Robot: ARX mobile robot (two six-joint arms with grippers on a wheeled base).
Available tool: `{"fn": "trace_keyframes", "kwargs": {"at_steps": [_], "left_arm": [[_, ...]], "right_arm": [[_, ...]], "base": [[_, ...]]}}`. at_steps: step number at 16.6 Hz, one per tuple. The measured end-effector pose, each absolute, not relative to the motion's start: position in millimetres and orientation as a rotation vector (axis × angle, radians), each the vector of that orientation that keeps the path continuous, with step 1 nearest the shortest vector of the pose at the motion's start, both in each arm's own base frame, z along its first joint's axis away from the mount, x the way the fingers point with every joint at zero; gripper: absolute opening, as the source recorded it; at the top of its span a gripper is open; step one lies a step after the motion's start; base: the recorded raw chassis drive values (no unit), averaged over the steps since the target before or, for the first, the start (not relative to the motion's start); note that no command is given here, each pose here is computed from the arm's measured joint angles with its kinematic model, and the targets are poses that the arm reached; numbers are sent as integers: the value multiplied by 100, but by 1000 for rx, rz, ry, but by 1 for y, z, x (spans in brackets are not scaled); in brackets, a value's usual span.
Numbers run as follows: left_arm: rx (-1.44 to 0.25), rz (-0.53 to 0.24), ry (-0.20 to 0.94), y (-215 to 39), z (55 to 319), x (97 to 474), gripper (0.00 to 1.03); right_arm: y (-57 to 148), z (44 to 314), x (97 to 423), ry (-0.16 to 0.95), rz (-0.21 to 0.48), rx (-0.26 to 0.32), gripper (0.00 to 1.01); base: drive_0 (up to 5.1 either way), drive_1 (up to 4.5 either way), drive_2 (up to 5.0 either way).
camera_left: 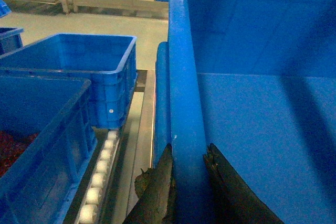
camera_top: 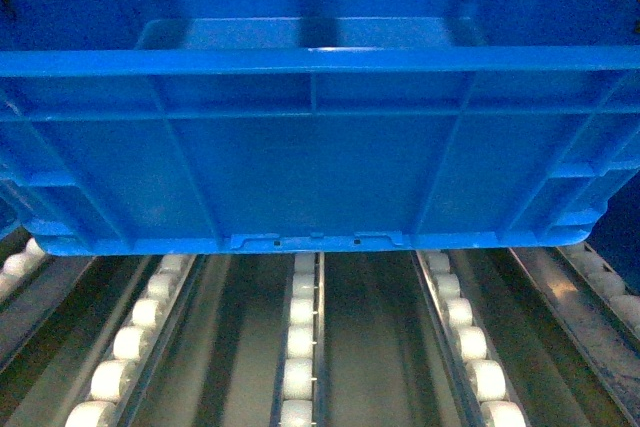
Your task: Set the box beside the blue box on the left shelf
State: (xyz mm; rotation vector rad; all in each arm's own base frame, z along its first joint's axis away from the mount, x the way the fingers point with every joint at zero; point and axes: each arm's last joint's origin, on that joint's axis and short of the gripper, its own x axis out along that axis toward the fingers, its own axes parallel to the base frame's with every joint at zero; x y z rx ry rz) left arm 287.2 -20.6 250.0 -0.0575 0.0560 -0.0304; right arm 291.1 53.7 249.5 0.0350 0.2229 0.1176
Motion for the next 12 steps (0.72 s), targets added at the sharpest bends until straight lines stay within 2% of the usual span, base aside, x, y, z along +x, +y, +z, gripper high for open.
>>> {"fn": "trace_keyframes", "kwargs": {"at_steps": [8,10,12], "left_arm": [[-58,-30,56,-21,250,287,9],[-46,-26,90,-21,249,288,9],[-32,-21,114,-20,248,287,9]], "right_arm": [[54,249,291,223,118,35,10],[54,249,291,184,99,-11,10],[54,244,290,233,109,-18,10]], "base": [[0,0,0],[0,0,0],[0,0,0]]}}
